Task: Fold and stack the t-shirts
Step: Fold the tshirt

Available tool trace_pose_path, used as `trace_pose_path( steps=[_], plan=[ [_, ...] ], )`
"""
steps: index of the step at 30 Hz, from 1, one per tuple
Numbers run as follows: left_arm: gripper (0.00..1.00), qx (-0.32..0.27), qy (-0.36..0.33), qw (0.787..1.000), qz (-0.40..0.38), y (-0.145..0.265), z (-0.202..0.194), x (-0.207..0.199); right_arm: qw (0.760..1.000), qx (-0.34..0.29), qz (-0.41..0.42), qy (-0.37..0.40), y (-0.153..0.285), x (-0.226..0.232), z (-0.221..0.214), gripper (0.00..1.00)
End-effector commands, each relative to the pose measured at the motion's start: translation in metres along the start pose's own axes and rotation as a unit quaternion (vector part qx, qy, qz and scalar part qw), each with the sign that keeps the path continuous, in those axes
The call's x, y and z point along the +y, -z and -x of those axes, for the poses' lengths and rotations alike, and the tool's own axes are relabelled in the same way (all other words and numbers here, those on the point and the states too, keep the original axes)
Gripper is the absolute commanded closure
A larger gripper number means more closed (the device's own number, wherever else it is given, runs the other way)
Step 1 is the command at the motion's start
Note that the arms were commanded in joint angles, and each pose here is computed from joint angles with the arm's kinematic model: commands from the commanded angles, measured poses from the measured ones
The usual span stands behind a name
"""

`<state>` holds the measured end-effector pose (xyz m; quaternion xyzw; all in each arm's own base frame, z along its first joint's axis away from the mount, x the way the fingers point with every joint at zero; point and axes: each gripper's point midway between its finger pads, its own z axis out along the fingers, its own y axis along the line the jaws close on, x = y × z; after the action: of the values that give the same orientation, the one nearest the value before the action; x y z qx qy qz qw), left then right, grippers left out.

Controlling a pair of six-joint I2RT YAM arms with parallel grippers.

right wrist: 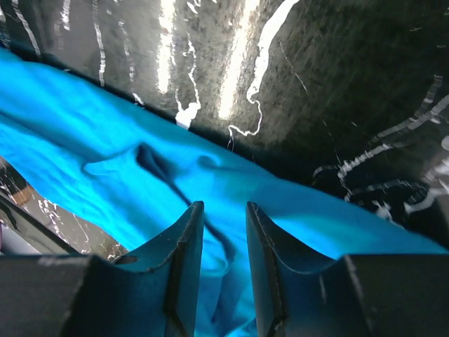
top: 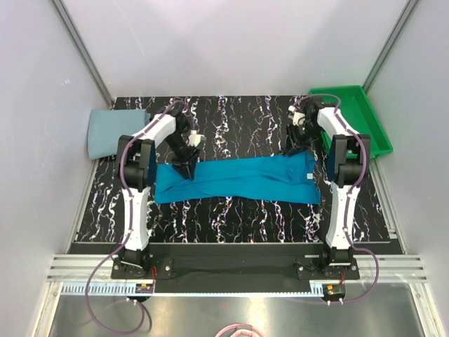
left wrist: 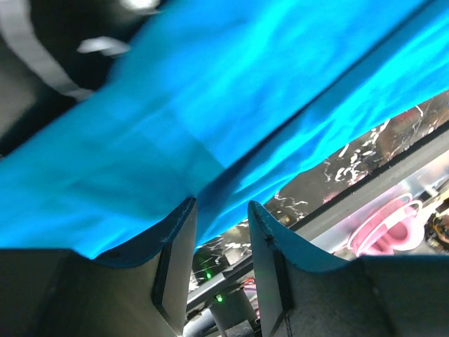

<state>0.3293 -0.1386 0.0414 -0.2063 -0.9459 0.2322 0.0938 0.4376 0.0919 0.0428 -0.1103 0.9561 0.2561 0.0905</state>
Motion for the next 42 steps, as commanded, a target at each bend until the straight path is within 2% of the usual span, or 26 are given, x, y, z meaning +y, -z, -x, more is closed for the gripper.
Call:
trace_pose_path(
  steps=[1, 32, 35, 36, 39, 42],
  plan=[
    [0.6, 0.01, -0.026, 1.0, -0.005, 0.01, -0.011, -0.029, 1.0, 0.004, 0.005, 0.024, -0.001, 0.014, 0.006, 0.63],
    [0.6, 0.028, -0.035, 0.999, 0.003, -0.005, -0.008, -0.035, 0.994, 0.064, 0.068, 0.064, -0.045, 0.068, -0.015, 0.62],
    [0.6, 0.028, -0.034, 0.999, 0.001, -0.006, -0.007, -0.036, 0.993, 0.067, 0.069, 0.066, -0.045, 0.069, -0.018, 0.72],
    [0.6, 0.028, -0.034, 0.999, 0.001, -0.006, -0.007, -0.036, 0.993, 0.065, 0.068, 0.068, -0.044, 0.07, -0.017, 0.82],
    [0.6, 0.028, -0.033, 0.999, 0.001, -0.006, -0.007, -0.036, 0.994, 0.061, 0.064, 0.07, -0.039, 0.071, -0.016, 0.96],
    [0.6, 0.027, -0.035, 0.999, -0.002, -0.006, -0.006, -0.037, 0.994, 0.052, 0.058, 0.076, -0.028, 0.076, -0.016, 0.99]
  ],
)
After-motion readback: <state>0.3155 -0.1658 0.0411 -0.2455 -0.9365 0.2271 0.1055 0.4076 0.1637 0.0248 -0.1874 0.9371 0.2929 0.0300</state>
